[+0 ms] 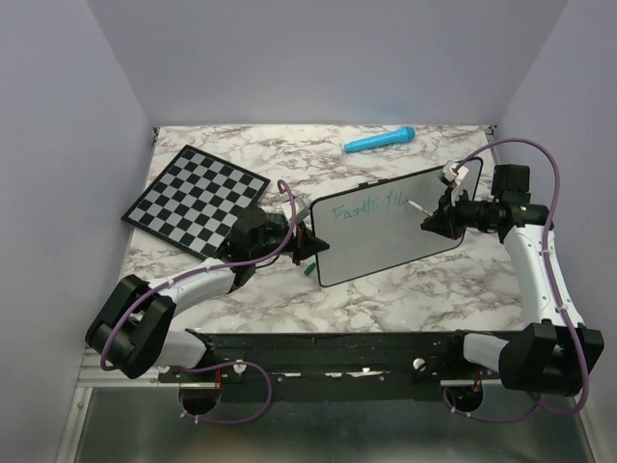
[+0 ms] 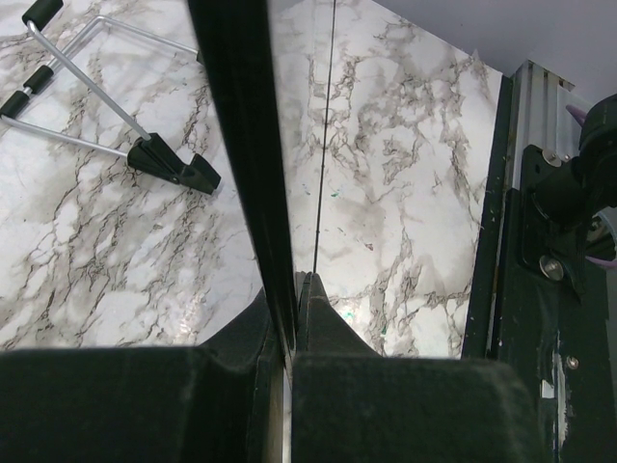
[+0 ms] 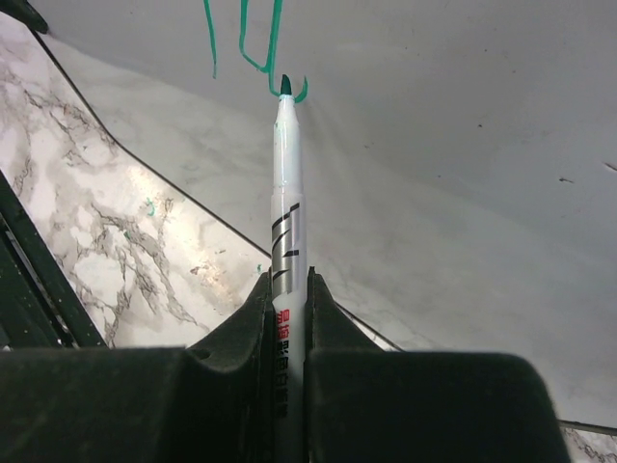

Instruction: Write a sentence on the whiteboard

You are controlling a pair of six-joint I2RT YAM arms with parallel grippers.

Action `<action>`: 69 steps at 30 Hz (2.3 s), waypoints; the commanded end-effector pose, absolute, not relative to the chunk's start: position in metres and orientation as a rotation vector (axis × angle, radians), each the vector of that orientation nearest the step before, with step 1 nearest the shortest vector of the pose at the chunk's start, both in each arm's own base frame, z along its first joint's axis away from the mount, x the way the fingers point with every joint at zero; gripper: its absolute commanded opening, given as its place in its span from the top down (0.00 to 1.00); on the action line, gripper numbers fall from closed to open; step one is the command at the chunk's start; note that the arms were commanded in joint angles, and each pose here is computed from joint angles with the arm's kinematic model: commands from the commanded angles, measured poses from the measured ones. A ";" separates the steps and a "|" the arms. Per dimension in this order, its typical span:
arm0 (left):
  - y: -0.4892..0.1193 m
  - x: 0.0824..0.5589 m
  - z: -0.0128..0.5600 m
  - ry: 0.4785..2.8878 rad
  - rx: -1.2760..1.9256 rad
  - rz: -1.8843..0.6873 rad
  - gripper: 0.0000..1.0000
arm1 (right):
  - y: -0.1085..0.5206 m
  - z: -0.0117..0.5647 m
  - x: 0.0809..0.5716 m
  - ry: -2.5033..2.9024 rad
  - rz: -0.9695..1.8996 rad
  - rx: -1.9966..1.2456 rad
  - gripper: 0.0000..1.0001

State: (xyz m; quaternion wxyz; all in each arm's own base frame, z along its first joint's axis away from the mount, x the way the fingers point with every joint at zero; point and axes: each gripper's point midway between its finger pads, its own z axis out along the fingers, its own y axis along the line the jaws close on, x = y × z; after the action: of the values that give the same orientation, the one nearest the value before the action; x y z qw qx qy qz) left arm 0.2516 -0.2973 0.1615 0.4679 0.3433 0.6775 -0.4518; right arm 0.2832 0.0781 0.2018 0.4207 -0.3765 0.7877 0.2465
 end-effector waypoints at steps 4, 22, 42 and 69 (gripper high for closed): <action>-0.280 0.243 0.102 1.874 0.900 -1.036 1.00 | 0.085 0.217 0.294 1.920 0.611 -0.955 1.00; -0.281 0.243 0.102 1.872 0.909 -1.042 1.00 | 0.078 0.209 0.305 1.970 0.570 -0.923 0.99; -0.281 0.242 0.102 1.868 0.921 -1.046 1.00 | 0.069 0.228 0.319 1.958 0.476 -0.864 0.99; -0.284 0.245 0.103 1.869 0.922 -1.051 1.00 | 0.087 0.205 0.300 1.993 0.607 -0.989 1.00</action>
State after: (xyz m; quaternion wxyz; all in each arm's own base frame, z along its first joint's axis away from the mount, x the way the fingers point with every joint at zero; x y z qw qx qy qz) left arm 0.2557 -0.2986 0.1598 0.4525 0.3439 0.6842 -0.4569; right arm 0.3019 0.0867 0.2090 0.4137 -0.3850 0.7891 0.2408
